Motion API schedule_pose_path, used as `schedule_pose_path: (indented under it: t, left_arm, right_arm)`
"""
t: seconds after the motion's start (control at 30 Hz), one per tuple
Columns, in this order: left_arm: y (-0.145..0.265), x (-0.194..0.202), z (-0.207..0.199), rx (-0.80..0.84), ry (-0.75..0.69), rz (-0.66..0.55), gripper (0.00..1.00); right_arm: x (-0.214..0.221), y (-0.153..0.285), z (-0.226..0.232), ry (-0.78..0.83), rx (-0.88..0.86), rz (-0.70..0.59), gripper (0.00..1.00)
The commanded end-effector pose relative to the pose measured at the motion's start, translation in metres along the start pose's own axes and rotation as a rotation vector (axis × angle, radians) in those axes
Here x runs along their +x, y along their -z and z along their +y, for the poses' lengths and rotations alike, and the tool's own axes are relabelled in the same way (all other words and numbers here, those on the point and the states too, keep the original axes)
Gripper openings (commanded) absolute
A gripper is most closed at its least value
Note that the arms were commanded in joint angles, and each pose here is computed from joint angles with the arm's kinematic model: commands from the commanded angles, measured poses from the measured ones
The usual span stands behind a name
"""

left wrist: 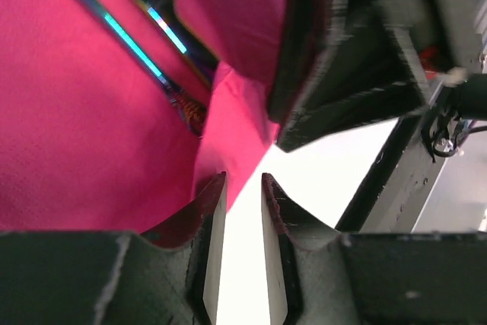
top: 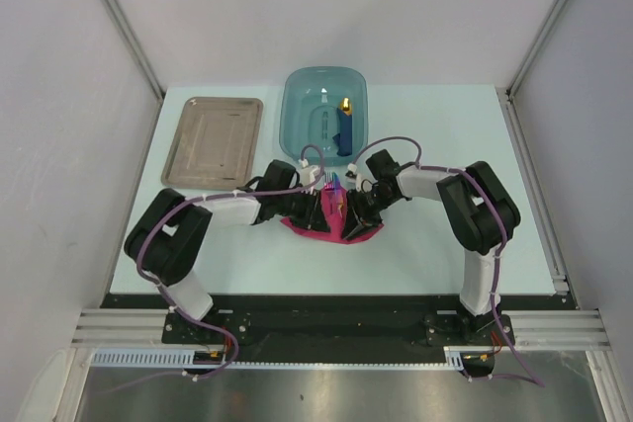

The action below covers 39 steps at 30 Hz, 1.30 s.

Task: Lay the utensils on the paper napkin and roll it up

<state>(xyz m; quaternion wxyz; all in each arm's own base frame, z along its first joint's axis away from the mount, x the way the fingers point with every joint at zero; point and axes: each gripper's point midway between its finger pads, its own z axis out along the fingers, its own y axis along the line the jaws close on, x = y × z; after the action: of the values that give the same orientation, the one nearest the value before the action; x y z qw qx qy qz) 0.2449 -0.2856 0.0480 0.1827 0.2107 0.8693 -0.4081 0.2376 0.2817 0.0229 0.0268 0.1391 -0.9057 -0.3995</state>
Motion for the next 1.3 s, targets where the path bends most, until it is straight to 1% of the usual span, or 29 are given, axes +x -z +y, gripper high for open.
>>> schedule_pose_path:
  t: [0.0, 0.23, 0.33, 0.43, 0.5, 0.57, 0.8, 0.9, 1.0, 1.07, 1.1, 1.13, 1.2, 1.27]
  left_arm:
    - [-0.006, -0.017, 0.006, -0.002, 0.074, -0.03, 0.27]
    - [-0.017, -0.013, 0.02, -0.032, 0.119, 0.003, 0.24]
    - [-0.019, -0.01, 0.023, -0.039, 0.124, 0.012, 0.24]
    - [-0.019, -0.007, 0.026, -0.054, 0.125, 0.021, 0.24]
    - [-0.019, -0.006, 0.028, -0.06, 0.124, 0.025, 0.24]
    - [-0.019, -0.005, 0.029, -0.062, 0.13, 0.026, 0.24]
    - [-0.02, -0.005, 0.029, -0.062, 0.125, 0.029, 0.24]
    - [-0.02, -0.004, 0.03, -0.064, 0.125, 0.031, 0.24]
    - [-0.02, -0.005, 0.031, -0.067, 0.124, 0.027, 0.24]
    - [-0.02, -0.005, 0.031, -0.066, 0.121, 0.029, 0.24]
    - [-0.02, -0.004, 0.031, -0.067, 0.121, 0.032, 0.24]
    - [-0.02, -0.004, 0.031, -0.069, 0.119, 0.031, 0.24]
    - [-0.02, -0.005, 0.031, -0.07, 0.115, 0.03, 0.23]
    - [-0.02, -0.003, 0.032, -0.07, 0.117, 0.032, 0.23]
  right_arm:
    - [-0.008, 0.013, 0.008, 0.051, 0.009, -0.05, 0.34]
    - [-0.008, 0.031, 0.013, 0.07, -0.004, -0.071, 0.39]
    - [-0.015, 0.052, 0.011, 0.06, 0.02, -0.126, 0.47]
    - [-0.021, 0.087, -0.007, -0.015, 0.065, -0.211, 0.59]
    - [-0.018, 0.094, -0.02, -0.036, 0.104, -0.223, 0.69]
    - [-0.014, 0.098, -0.035, -0.067, 0.15, -0.221, 0.72]
    - [0.001, 0.085, -0.068, -0.131, 0.195, -0.169, 0.7]
    - [0.004, 0.072, -0.07, -0.171, 0.139, -0.133, 0.67]
    - [0.005, 0.057, -0.067, -0.226, 0.047, -0.099, 0.66]
    - [-0.002, 0.052, -0.059, -0.234, -0.032, -0.101, 0.66]
    - [-0.003, 0.049, -0.058, -0.268, -0.058, -0.096, 0.66]
    - [-0.009, 0.048, -0.051, -0.254, -0.111, -0.109, 0.65]
    - [-0.015, 0.048, -0.043, -0.269, -0.158, -0.122, 0.62]
    - [-0.025, 0.055, -0.029, -0.219, -0.214, -0.159, 0.57]
